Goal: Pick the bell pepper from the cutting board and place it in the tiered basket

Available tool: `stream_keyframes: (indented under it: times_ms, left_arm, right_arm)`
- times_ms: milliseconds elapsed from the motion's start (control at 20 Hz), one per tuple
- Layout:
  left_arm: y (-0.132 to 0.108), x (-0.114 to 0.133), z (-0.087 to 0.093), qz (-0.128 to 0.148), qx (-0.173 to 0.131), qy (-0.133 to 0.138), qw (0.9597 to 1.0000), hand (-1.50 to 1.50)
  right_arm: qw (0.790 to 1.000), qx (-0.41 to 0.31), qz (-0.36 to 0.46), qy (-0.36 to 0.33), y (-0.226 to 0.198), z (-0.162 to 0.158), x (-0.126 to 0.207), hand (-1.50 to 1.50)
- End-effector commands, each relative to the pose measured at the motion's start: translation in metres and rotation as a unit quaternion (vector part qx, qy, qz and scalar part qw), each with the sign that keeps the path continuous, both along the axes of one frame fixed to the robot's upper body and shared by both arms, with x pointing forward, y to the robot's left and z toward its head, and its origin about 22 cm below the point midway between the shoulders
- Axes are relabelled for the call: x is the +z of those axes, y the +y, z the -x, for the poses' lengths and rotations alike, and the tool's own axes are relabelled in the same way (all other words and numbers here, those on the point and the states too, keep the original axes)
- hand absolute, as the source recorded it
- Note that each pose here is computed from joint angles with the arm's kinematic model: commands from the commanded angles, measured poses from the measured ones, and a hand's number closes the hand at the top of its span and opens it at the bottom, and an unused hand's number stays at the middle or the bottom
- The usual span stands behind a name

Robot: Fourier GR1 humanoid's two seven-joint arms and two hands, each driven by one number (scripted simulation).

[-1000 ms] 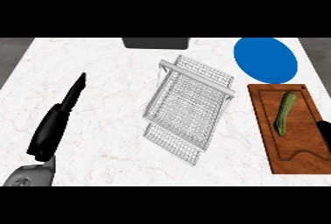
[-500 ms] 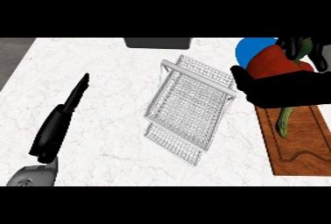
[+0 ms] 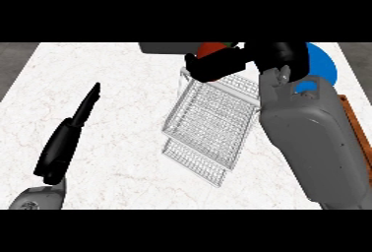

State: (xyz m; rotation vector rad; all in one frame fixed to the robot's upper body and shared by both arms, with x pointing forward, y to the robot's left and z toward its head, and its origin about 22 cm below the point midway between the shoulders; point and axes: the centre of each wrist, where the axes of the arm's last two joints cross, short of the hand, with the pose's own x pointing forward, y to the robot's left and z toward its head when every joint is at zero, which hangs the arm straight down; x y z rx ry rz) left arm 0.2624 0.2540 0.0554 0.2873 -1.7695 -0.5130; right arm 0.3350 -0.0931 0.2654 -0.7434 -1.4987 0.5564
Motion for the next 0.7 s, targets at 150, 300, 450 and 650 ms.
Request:
stream_keyframes:
  times_ms: [150,300,450,650]
  left_arm:
    - [-0.005,0.005,0.004,0.000,0.007,0.003,1.0000,0.00]
    - [0.008,0.008,0.003,0.003,-0.003,0.003,1.0000,0.00]
    - [-0.010,-0.002,0.004,0.005,-0.005,0.003,1.0000,0.00]
    - [0.015,0.010,0.005,-0.007,0.012,0.008,0.9999,0.00]
  right_arm:
    - [0.995,0.028,-0.092,0.001,0.035,-0.030,-0.052,-1.50]
    - [0.985,0.020,-0.169,-0.035,0.026,-0.039,-0.053,-1.50]
    - [0.974,0.000,-0.204,-0.101,0.028,-0.042,-0.050,-1.50]
    - [0.956,-0.100,-0.215,-0.172,-0.002,-0.053,-0.025,-1.50]
